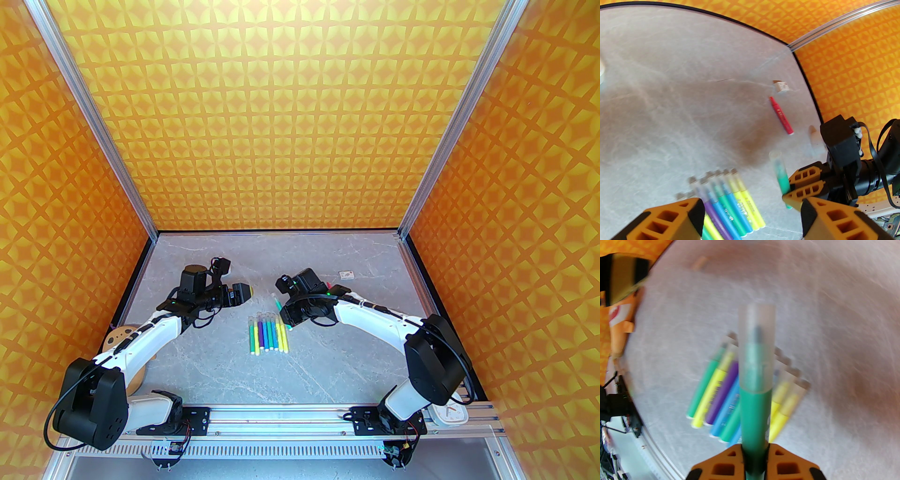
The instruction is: Open the pen caps
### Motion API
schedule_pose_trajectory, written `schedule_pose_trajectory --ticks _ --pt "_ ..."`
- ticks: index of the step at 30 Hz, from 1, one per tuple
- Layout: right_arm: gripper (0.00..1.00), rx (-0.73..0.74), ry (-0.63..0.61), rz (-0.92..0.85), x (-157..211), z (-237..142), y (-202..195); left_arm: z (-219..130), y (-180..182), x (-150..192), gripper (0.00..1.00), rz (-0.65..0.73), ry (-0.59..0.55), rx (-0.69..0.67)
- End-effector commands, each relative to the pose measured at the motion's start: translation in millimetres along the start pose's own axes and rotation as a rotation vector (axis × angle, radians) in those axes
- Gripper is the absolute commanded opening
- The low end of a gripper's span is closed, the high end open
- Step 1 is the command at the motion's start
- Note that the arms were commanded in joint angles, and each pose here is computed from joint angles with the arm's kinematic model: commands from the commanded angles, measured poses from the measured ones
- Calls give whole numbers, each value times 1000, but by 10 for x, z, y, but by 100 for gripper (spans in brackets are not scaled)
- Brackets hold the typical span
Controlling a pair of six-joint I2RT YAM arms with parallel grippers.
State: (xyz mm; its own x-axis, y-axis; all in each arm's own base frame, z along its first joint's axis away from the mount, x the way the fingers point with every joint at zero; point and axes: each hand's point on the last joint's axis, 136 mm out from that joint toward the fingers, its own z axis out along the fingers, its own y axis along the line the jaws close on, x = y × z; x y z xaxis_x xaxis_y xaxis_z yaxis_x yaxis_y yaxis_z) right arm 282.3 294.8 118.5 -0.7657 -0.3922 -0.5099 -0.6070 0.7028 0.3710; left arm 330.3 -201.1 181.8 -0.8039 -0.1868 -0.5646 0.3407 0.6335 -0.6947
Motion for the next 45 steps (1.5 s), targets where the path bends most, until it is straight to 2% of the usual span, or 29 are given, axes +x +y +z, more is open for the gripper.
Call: schedule_pose_trajectory --ticks 1,17,45 --pt "8 -112 -74 -56 -201 -137 255 64 -102 27 69 -5 7 68" --pt "8 -217 -98 -79 -311 -198 460 302 -297 97 60 -10 49 181" --pt "7 -226 -118 -93 -340 -240 489 400 -423 195 40 -12 90 252"
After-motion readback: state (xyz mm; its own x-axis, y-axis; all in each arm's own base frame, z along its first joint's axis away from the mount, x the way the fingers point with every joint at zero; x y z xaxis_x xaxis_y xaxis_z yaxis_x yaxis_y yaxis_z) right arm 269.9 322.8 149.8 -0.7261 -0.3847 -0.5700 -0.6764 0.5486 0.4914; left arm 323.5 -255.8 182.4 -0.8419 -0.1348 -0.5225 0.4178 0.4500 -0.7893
